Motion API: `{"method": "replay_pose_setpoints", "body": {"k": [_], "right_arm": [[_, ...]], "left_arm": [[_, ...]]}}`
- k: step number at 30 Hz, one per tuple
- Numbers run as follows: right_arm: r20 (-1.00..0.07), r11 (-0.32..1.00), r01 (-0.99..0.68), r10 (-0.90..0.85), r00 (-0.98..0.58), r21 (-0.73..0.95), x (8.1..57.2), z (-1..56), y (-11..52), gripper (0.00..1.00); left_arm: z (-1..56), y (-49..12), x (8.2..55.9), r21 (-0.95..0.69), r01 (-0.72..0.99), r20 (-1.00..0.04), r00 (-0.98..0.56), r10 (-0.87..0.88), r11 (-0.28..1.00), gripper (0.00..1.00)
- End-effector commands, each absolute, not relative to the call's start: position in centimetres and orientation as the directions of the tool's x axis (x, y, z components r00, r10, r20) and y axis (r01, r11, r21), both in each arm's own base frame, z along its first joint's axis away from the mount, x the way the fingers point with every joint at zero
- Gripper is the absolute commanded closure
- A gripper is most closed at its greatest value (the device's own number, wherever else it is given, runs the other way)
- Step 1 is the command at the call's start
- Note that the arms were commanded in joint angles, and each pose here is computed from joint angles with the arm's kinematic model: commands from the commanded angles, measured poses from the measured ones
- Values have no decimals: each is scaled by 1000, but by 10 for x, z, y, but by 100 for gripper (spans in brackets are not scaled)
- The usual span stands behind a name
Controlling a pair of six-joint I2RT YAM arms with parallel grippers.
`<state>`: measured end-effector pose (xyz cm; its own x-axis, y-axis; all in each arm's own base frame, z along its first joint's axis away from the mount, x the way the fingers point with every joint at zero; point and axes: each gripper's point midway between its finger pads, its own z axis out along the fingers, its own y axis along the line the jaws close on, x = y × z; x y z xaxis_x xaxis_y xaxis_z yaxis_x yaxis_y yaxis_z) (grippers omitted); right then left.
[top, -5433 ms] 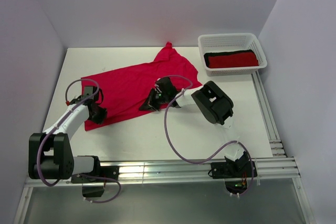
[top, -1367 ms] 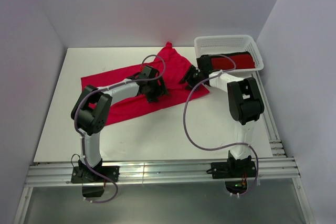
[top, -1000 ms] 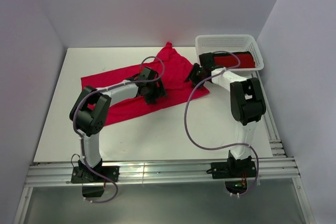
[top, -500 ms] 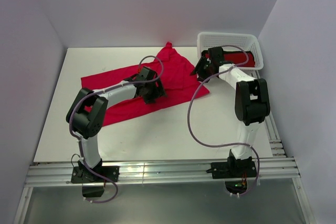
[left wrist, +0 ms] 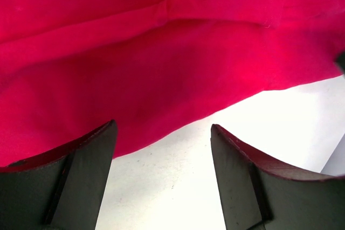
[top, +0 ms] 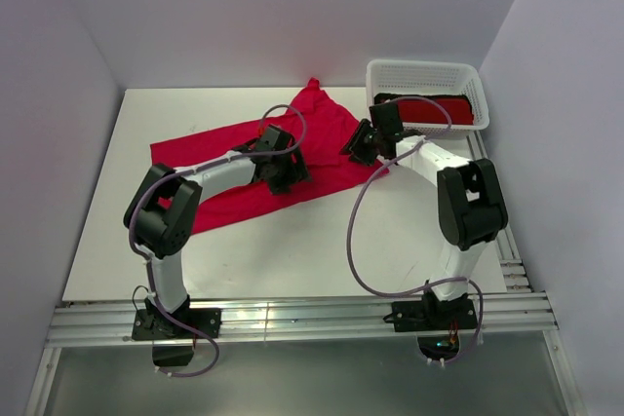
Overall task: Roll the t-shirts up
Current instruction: Fold the tshirt
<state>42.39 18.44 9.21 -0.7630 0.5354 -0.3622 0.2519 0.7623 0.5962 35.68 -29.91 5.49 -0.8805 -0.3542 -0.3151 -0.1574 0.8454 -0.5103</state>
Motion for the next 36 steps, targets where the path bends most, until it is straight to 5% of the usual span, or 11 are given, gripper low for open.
{"method": "replay_pose_setpoints", "body": {"k": [1,18,36], "right_arm": [[-370,752,274,564,-738,599,439,88,195,56],[-309,733,351,600,-738,583,442,42,202,52],[-311,719,328,601,-737,612,462,47,212,69]], "left_arm": [[65,-294,353,-492,-144,-350,-870,-347,858,24],[7,-275,323,-410,-255,-243,-895,-374,876,27],[7,-267,320,-387,-259,-256,-892,-372,885,28]]}}
